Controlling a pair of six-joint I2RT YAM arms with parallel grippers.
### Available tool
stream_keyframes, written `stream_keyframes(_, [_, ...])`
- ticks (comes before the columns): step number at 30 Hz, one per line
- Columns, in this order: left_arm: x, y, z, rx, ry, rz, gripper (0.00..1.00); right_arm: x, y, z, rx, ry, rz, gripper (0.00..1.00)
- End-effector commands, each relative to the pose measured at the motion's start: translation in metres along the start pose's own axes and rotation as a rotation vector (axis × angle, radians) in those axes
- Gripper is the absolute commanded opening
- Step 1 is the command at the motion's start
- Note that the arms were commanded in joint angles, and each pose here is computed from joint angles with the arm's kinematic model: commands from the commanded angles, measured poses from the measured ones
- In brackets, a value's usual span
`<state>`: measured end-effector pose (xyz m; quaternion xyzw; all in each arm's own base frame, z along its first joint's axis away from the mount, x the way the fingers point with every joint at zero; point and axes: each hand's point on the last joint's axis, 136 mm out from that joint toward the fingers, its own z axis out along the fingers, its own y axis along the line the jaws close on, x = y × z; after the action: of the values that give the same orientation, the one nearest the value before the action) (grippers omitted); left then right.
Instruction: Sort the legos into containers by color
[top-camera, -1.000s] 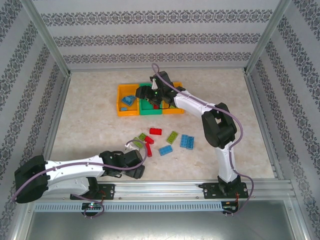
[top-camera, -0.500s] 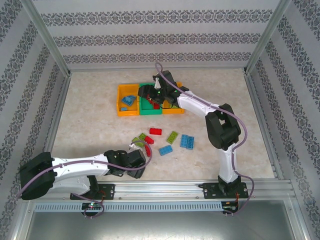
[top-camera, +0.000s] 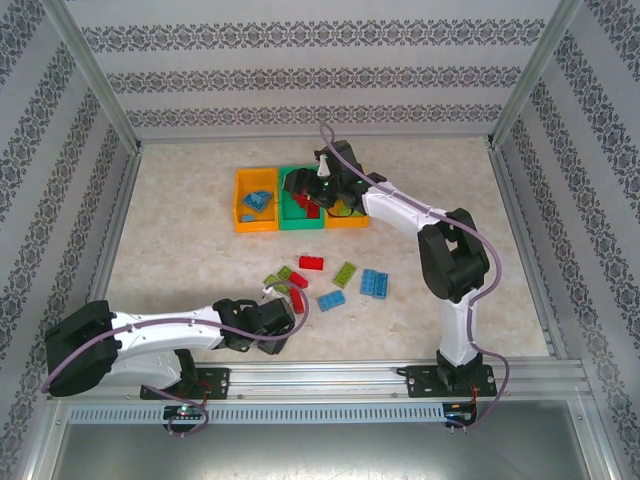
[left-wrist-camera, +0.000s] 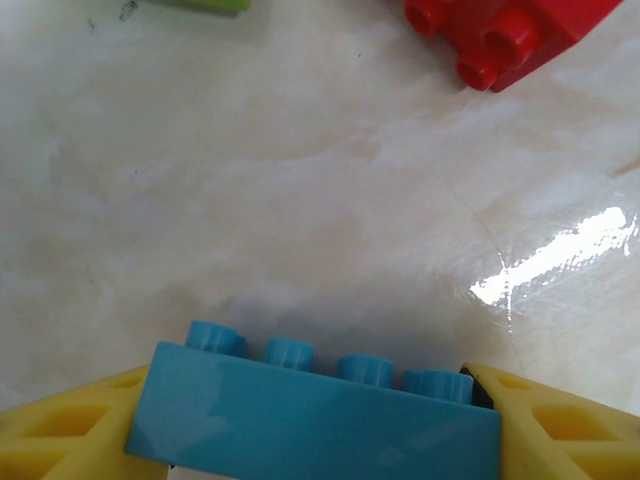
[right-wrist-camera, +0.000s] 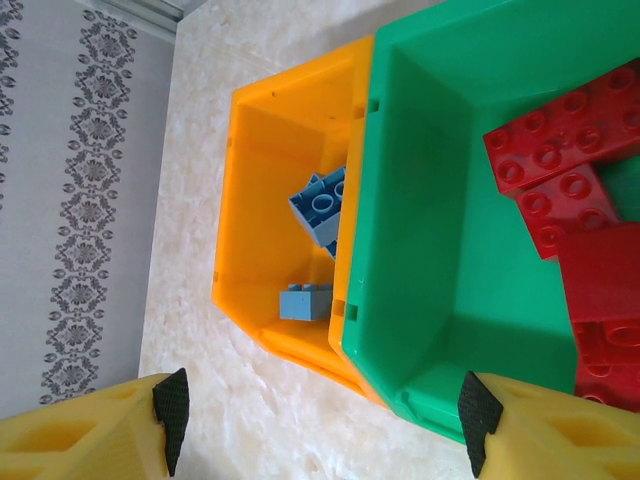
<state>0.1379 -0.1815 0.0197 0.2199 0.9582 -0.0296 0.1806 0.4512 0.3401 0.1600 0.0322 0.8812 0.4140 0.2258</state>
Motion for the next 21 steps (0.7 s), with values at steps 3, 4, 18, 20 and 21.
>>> stream_keyframes(3, [-0.016,0.001,-0.012,-0.021,-0.068,-0.032,0.61,-0.006,0.014,-0.019,-0.035,-0.031,-0.052,0.74])
stream_keyframes(4, [-0.019,0.004,-0.016,-0.035,-0.078,-0.037,0.61,-0.005,0.014,-0.021,-0.031,-0.034,-0.060,0.74])
stream_keyframes(18, [-0.117,0.062,-0.089,-0.132,-0.329,-0.131,0.55,0.034,-0.028,-0.083,0.125,-0.086,-0.161,0.75])
stream_keyframes(20, [-0.136,0.075,-0.095,-0.134,-0.358,-0.165,0.54,0.046,-0.040,-0.093,0.157,-0.091,-0.165,0.75])
stream_keyframes(21, [-0.147,0.085,-0.097,-0.139,-0.372,-0.189,0.53,0.051,-0.045,-0.099,0.173,-0.096,-0.169,0.75])
